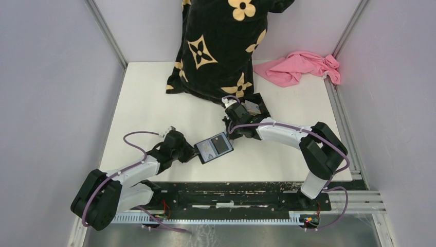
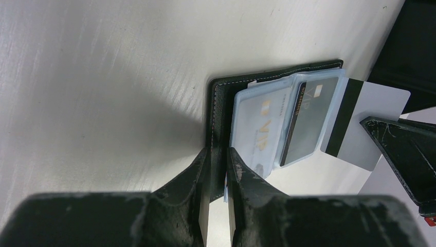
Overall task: Put the credit cards into the card holder
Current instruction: Turn over the card slot in the card holder.
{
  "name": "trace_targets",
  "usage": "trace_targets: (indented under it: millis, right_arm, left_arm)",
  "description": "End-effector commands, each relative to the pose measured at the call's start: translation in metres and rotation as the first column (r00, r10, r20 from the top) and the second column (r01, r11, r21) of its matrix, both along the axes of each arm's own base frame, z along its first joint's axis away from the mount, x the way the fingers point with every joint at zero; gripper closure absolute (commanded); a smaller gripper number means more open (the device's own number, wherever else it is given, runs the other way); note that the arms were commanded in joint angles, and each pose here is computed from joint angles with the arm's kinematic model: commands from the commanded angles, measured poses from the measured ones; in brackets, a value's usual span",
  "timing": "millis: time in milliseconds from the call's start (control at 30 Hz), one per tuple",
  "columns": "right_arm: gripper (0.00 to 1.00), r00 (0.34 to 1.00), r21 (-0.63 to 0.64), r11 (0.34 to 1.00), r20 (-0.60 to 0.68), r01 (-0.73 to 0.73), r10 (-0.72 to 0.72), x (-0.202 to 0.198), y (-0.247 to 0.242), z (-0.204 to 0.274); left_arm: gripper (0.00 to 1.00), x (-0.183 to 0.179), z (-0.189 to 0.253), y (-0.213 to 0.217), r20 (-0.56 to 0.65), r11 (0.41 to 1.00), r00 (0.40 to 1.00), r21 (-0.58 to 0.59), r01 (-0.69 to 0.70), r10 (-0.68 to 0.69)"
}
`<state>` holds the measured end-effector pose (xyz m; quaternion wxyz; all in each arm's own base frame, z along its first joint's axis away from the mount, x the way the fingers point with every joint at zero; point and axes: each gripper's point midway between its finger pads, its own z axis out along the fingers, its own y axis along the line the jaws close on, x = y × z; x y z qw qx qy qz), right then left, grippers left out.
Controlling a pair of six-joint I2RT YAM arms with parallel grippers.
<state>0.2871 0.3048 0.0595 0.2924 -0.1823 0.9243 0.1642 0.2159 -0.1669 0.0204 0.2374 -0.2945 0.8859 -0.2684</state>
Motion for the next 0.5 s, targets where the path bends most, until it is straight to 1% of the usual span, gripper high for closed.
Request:
trace_targets:
  millis: [0,467]
  right_arm:
    - [0.99,1.0,0.051,0.999,0.029,0.008,-0.01,0.0032,0.0052,0.0159]
    - [0.99,1.0,0.075,0.997,0.005,0.006,-0.006,-0.0002,0.0097,0.0117]
  left_arm:
    - [0.76,0.0048,0.0032,-0.0033,0.04,1.0,0.999,0.003,0.024,-0.024]
    - [0.77,0.0049,0.0016,-0.0056,0.034,1.0,0.999,0.005,0.028,-0.028]
